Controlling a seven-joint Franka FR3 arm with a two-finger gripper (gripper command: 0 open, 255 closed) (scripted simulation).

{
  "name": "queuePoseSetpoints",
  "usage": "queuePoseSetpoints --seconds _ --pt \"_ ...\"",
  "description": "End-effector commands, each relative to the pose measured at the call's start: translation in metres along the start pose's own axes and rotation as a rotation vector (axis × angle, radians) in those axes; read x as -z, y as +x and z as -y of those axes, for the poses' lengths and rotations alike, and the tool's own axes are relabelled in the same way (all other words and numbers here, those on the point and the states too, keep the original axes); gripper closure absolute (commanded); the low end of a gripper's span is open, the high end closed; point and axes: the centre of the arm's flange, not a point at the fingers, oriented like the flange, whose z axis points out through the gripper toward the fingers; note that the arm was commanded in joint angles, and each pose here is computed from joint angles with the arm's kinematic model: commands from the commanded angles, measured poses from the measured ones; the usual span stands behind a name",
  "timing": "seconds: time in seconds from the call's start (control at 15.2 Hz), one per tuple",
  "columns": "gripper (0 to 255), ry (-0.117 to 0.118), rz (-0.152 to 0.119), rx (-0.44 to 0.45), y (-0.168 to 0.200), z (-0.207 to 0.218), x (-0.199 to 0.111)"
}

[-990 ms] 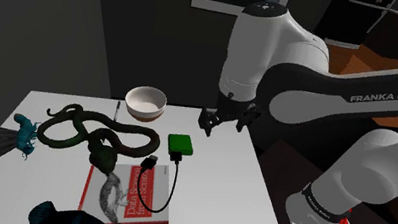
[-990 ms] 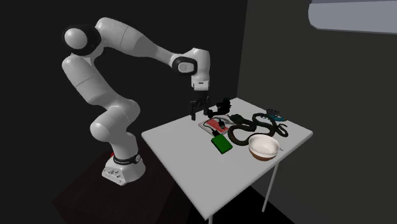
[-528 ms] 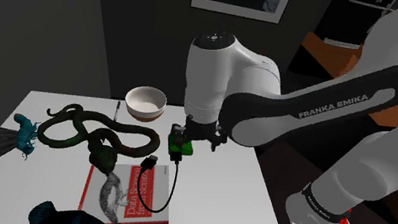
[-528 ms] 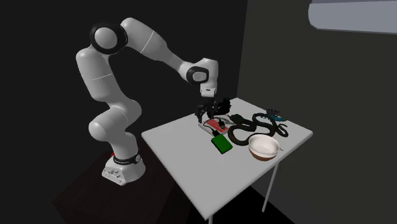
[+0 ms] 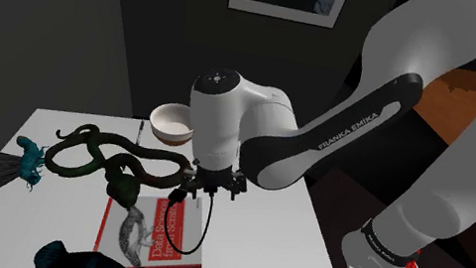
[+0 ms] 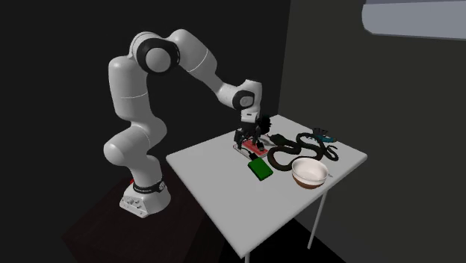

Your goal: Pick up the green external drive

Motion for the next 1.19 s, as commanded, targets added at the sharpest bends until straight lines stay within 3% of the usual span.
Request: queuePoseSetpoints --seconds 0.0,0.26,0.33,0.92,1.12 --pt "0 0.001 0.0 -0.002 -0.001 0.003 -0.01" --pt "0 0.001 0.0 -0.001 -0.002 0.004 -0.023" --pt "255 0.001 0.0 -0.001 -0.002 0.004 -0.023" --pt "255 0.001 0.0 -0.002 -0.002 0.004 -0.023" --pt "255 0.001 0.0 -0.002 -0.001 0.003 -0.007"
